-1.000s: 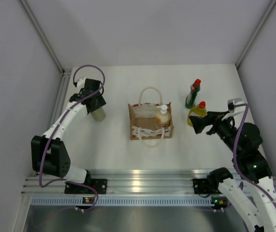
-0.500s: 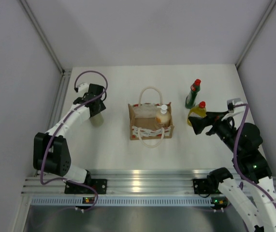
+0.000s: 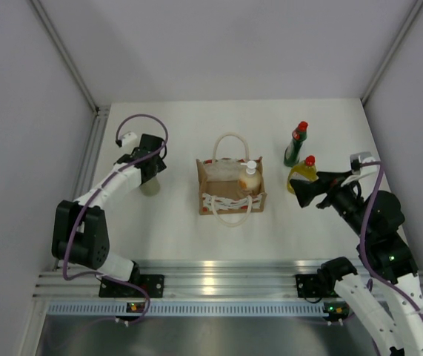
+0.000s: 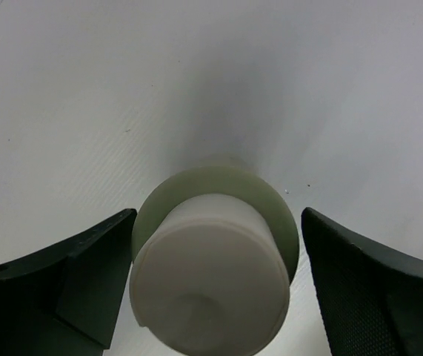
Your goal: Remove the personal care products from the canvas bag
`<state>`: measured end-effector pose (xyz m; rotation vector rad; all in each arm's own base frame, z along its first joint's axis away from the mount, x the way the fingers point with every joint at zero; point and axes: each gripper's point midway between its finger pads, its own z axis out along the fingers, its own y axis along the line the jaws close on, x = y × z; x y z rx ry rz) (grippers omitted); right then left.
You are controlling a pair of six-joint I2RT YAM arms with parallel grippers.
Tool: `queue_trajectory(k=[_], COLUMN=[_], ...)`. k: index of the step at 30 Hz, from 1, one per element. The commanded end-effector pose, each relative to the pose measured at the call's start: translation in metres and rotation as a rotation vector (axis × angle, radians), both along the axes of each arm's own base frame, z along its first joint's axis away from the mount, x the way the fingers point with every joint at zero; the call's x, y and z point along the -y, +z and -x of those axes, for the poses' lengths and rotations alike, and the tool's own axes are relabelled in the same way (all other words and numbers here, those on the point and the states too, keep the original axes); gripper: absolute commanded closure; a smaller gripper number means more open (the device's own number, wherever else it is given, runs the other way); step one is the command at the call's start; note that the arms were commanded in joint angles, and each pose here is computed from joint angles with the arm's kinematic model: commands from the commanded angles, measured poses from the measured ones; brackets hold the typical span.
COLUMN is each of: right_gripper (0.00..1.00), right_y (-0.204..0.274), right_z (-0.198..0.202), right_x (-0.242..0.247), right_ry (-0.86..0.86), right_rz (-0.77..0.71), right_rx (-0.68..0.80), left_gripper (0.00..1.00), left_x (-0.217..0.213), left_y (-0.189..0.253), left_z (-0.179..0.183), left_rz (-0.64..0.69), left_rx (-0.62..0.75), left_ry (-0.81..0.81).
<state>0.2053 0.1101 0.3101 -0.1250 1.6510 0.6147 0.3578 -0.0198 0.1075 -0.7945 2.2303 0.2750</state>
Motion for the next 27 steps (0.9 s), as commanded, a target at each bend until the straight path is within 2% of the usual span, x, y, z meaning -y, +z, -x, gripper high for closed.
queue_trajectory(k=[1,7,10,16,19,22,27], right_gripper=[0.0,0.0,0.01,0.01,0.01,0.01,0.09], right_y=[0.019,0.007,0.002,-0.018,-0.023,-0.026,-0.034], right_z=[-0.006,-0.024,-0.035,-0.064,-0.071,-0.076,-0.088], right_x=[-0.002,-0.015,-0.025,-0.048,-0.067,-0.087,-0.114], right_ry=[0.002,0.043,0.08,0.118,0.145,0.189,0.259], right_rz=[-0.033,-0.02,-0.001,0.093,0.158,0.244,0.28], right_rx=[0.062,-0.007,-0.039,-0.076,-0.076,-0.041,-0.011], left_gripper=[0.02,0.02,0.02,0.02,0.02,0.02,0.02], left_x=[-0.001,0.014,0.027,0.074,0.103,0.114,0.142], left_y=[0.026,0.041,0.064,0.106,0.12,0.117,0.103], left_z=[-0.012,-0.01,-0.007,0.012,0.03,0.047,0.062], left_rz=[0.016,0.07,0.087,0.147,0.112,0.117,0.19], left_rx=[0.135,0.164,0.217,0.319,0.355,0.359,0.303], left_ry=[0.038,-0.024,-0.081,-0.241,-0.349,-0.377,-0.495])
